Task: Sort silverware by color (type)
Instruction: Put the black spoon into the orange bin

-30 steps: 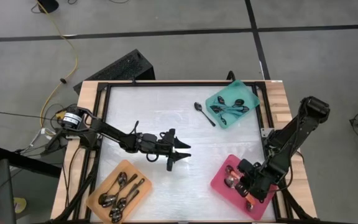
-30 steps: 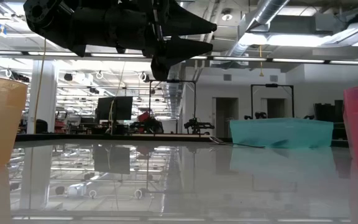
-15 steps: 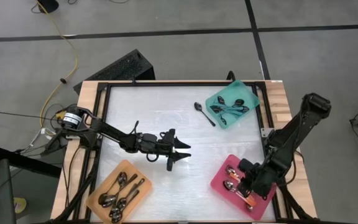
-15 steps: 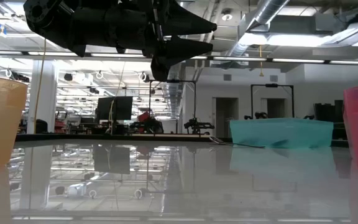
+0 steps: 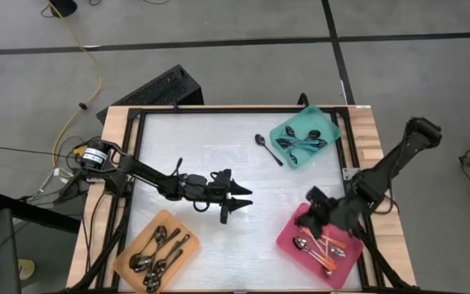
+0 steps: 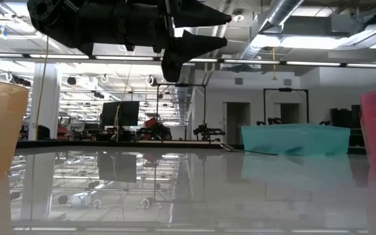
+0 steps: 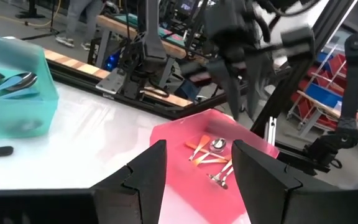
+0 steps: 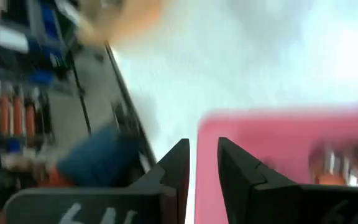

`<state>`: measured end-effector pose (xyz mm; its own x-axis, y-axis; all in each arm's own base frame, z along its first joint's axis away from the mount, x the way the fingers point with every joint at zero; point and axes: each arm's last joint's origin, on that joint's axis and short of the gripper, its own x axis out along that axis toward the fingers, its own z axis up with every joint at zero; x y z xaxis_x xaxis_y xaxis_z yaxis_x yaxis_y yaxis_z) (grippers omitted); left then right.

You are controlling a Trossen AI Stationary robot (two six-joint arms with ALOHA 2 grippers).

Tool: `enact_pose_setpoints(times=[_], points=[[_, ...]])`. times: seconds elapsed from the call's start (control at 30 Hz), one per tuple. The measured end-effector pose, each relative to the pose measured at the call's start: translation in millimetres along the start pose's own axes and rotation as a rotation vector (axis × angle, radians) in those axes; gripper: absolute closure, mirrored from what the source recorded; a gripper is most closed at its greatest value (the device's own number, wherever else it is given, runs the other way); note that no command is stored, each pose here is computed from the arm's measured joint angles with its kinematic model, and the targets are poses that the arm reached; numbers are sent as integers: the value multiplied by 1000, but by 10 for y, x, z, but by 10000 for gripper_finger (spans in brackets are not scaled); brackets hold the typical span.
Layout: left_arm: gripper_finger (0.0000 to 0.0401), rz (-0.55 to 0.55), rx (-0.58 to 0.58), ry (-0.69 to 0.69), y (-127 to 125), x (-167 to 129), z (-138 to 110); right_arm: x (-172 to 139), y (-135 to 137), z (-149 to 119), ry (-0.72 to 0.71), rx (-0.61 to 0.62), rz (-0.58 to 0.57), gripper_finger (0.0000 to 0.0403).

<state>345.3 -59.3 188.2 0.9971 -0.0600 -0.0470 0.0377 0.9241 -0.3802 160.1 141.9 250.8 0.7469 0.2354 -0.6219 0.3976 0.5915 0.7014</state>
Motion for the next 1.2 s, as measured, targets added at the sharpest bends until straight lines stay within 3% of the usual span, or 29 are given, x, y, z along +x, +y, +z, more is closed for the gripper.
enact_pose_setpoints(times=[0.23, 0.4, 0.6, 0.97, 1.2], points=[[237, -1, -1, -3, -8, 11, 15, 117, -130, 477, -198, -106, -121, 338], [237, -2, -3, -4, -8, 11, 16, 317, -309, 815, -228, -193, -278, 394], [237, -1, -10, -3, -8, 9, 20, 614, -364, 1185, -217, -329, -441, 398], [237, 92, 20, 165, -11, -136, 93, 1216, -598, 1440, 179, -844, -1128, 401], [237, 225, 75, 262, -35, -389, 281, 1552, -887, 1554, 370, -951, -1284, 402]])
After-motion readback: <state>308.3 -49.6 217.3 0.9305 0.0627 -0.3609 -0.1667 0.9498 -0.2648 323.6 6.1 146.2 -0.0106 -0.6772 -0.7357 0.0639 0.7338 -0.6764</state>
